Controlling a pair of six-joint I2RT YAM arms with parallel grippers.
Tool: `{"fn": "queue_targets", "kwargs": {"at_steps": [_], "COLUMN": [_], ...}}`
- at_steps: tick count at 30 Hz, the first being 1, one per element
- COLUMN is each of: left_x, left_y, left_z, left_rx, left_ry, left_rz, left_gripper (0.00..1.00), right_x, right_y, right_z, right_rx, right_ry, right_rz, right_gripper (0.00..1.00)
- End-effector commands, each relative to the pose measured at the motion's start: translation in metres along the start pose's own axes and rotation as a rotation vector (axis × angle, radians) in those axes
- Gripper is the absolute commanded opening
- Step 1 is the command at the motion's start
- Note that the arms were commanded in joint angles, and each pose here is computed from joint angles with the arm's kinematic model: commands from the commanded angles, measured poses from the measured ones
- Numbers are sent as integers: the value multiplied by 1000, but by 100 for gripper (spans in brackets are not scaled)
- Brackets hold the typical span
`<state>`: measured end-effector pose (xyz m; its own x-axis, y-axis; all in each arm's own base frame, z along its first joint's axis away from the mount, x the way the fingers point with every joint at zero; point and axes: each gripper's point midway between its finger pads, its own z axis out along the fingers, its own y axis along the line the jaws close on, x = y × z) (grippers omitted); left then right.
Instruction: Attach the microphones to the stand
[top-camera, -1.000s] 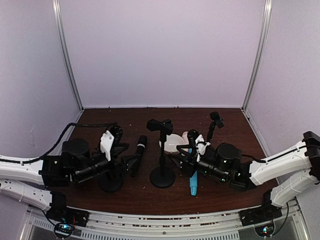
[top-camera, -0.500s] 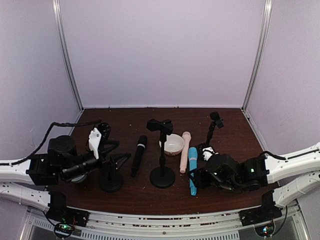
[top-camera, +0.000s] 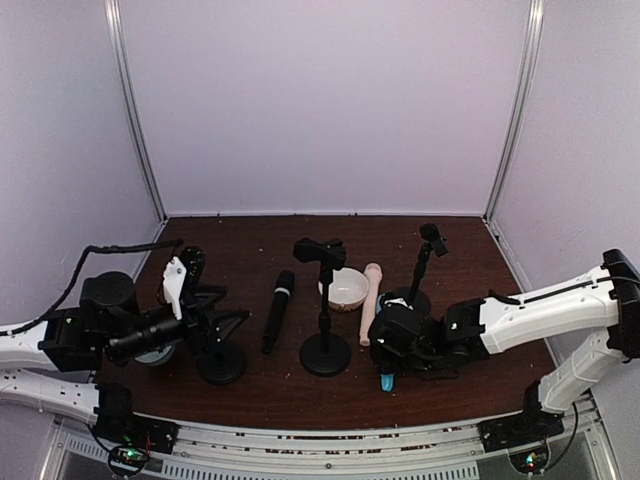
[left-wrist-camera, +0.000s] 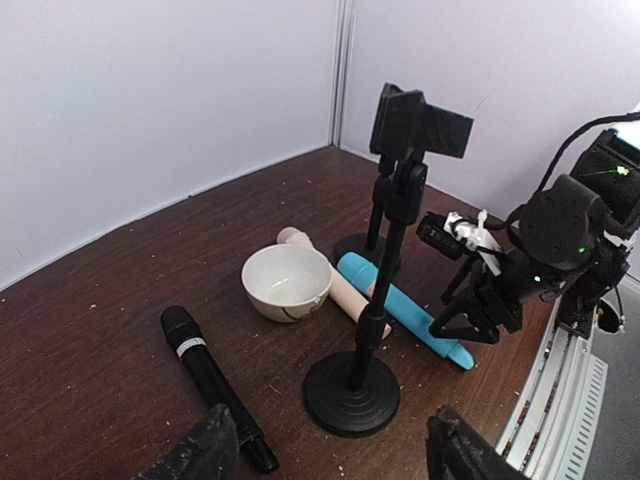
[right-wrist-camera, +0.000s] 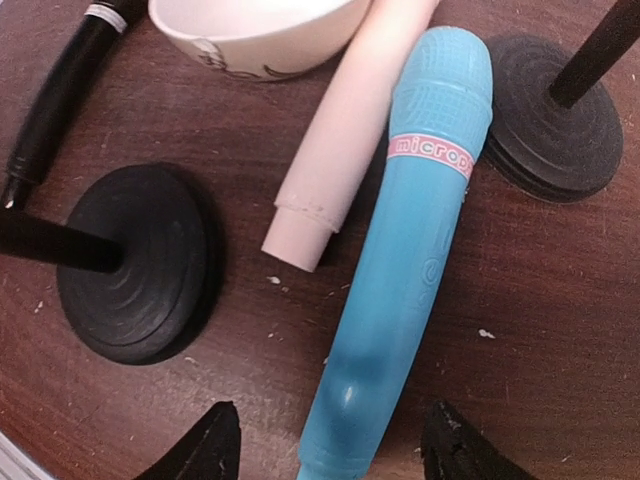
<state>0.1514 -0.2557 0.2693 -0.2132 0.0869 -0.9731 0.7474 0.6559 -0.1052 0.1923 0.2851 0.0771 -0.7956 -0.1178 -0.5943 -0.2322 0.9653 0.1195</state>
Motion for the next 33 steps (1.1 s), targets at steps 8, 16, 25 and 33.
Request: {"fn": "queue_targets", "kwargs": {"at_steps": [8, 16, 25, 33], "left_x": [16, 18, 17, 17], "left_y": [17, 21, 15, 10], "left_z": [-15, -16, -10, -3], "left_rx": [-46, -62, -42, -29], "left_ry": [-9, -11, -5, 0], "left_rz": [-50, -52, -71, -65], "left_gripper": [67, 67, 67, 66], "right_x": [9, 2, -22, 0], "right_y": [-6, -18, -13, -15], "right_z": [43, 51, 12, 32], "right_rx": [67, 93, 61, 82], "right_ry": [137, 121, -1, 59], "right_rz": [44, 112, 193, 168], "right_gripper": [60, 44, 33, 48]}}
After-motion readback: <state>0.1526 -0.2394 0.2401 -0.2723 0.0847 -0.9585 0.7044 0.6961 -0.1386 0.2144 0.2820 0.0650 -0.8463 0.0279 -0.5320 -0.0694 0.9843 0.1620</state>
